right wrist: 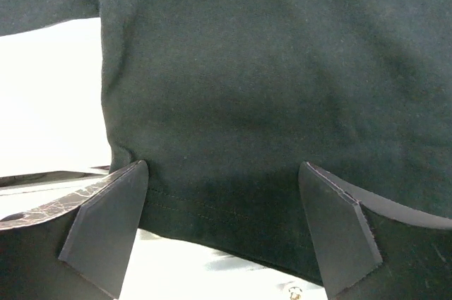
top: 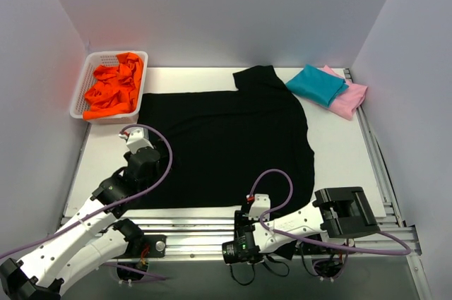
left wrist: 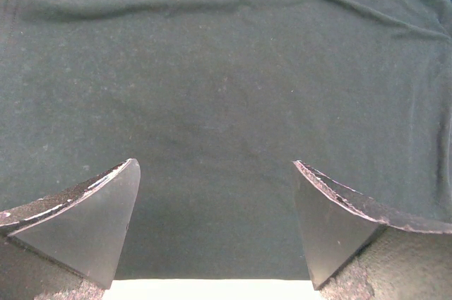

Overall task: Fold and stack the t-shirts
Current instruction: Fold the tshirt

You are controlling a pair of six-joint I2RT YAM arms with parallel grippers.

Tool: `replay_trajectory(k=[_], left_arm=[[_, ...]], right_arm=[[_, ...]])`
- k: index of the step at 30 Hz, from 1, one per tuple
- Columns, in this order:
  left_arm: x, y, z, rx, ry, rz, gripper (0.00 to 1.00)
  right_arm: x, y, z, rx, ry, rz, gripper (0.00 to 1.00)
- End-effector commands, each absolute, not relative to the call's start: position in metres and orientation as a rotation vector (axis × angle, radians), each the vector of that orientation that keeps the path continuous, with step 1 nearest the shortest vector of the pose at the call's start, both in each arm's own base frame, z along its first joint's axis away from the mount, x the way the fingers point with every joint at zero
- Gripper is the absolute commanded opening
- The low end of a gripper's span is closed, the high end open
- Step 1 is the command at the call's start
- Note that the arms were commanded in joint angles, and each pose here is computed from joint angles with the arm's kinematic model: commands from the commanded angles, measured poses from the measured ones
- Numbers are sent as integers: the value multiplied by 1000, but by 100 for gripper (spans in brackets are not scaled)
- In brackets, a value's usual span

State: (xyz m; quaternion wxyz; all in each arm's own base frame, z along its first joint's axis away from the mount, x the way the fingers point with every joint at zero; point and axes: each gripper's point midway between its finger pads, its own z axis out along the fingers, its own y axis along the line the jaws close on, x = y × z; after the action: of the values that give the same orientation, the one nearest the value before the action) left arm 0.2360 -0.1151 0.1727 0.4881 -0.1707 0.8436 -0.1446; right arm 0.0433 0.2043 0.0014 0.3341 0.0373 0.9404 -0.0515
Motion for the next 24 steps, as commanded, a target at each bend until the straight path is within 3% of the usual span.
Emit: replay_trajectory(k=[1, 4, 7, 10, 16, 24], left_arm=[[235, -116, 187, -413, 2022, -379, 96], [234, -112, 192, -413, 2010, -367, 96], [234, -111, 192, -411, 2015, -354, 96], [233, -112, 190, -406, 2032, -345, 96], [230, -107, 189, -416, 2036, -328, 96], [218, -73, 156, -580, 2119, -74, 94]], right_arm=[[28, 181, -14, 65, 2524, -261, 82], [24, 189, -29, 62, 2555, -205, 78], [22, 195, -38, 49, 2572, -170, 64], [23, 195, -40, 38, 2574, -162, 34], [26, 186, -34, 55, 2571, -127, 0], [41, 176, -8, 32, 2470, -202, 0]])
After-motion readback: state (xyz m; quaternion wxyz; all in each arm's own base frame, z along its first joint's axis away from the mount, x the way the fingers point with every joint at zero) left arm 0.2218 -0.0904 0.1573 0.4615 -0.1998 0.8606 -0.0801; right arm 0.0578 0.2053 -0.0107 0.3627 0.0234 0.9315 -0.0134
